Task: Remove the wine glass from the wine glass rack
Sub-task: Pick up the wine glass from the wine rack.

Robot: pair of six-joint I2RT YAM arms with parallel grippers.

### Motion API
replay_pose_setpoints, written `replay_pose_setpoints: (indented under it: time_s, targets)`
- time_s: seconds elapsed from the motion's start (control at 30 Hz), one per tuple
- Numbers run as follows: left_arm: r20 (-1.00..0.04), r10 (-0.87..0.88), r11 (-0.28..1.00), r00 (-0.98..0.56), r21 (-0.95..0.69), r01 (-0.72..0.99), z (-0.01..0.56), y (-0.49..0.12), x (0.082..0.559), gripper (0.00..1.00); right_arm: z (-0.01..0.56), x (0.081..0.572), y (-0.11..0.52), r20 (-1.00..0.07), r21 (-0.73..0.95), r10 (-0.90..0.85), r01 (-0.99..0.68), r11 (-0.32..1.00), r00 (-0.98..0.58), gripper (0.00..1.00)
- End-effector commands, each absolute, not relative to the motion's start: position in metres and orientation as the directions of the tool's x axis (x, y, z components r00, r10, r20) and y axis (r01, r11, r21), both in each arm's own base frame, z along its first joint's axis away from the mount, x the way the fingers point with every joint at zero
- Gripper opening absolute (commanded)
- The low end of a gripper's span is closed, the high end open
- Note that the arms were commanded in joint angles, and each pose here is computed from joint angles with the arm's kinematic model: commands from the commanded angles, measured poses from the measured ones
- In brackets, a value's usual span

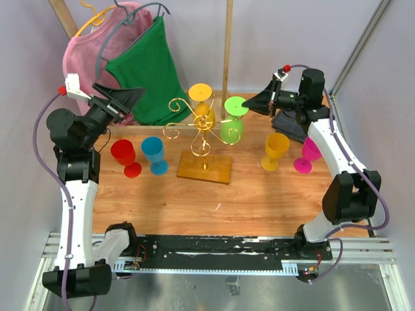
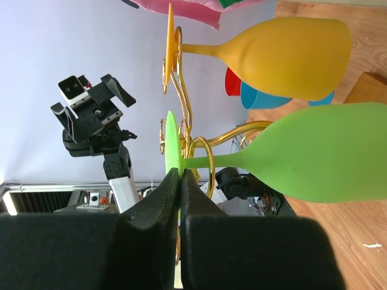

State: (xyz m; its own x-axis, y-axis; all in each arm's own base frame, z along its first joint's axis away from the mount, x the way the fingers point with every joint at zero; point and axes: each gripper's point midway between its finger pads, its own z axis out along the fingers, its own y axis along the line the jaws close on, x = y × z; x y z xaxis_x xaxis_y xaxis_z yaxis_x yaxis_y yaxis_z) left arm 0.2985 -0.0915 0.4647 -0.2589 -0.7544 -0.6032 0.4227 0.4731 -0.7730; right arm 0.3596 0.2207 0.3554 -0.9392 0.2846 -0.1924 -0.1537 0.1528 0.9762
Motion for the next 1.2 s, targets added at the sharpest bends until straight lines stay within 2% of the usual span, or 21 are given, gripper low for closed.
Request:
replay_pose_setpoints:
  time_s: [0.0,0.4,0.8,1.17]
  targets:
    - [-0.628,-0.739,0.495,-0.243,-0.752,0.436,0.464,-0.095,0.303,0.99,0.371,0.341,0.217,-0.238,0.969,0.268,-0.209,0.133,-0.934,0.01]
    - [-0.647,-0.713,0.495,-0.270,-0.737,0.460,0.462,-0.112,0.307,0.99,0.370,0.331,0.215,-0.236,0.969,0.273,-0.206,0.134,-0.933,0.01]
    - [-0.768,-0.597,0.630,-0.231,-0.627,0.458,0.442,-0.117,0.323,0.99,0.365,0.325,0.215,-0.227,0.971,0.270,-0.196,0.135,-0.936,0.01]
    - [-0.782,-0.576,0.643,-0.238,-0.613,0.459,0.434,-0.121,0.326,0.99,0.372,0.322,0.214,-0.235,0.970,0.272,-0.206,0.131,-0.933,0.01]
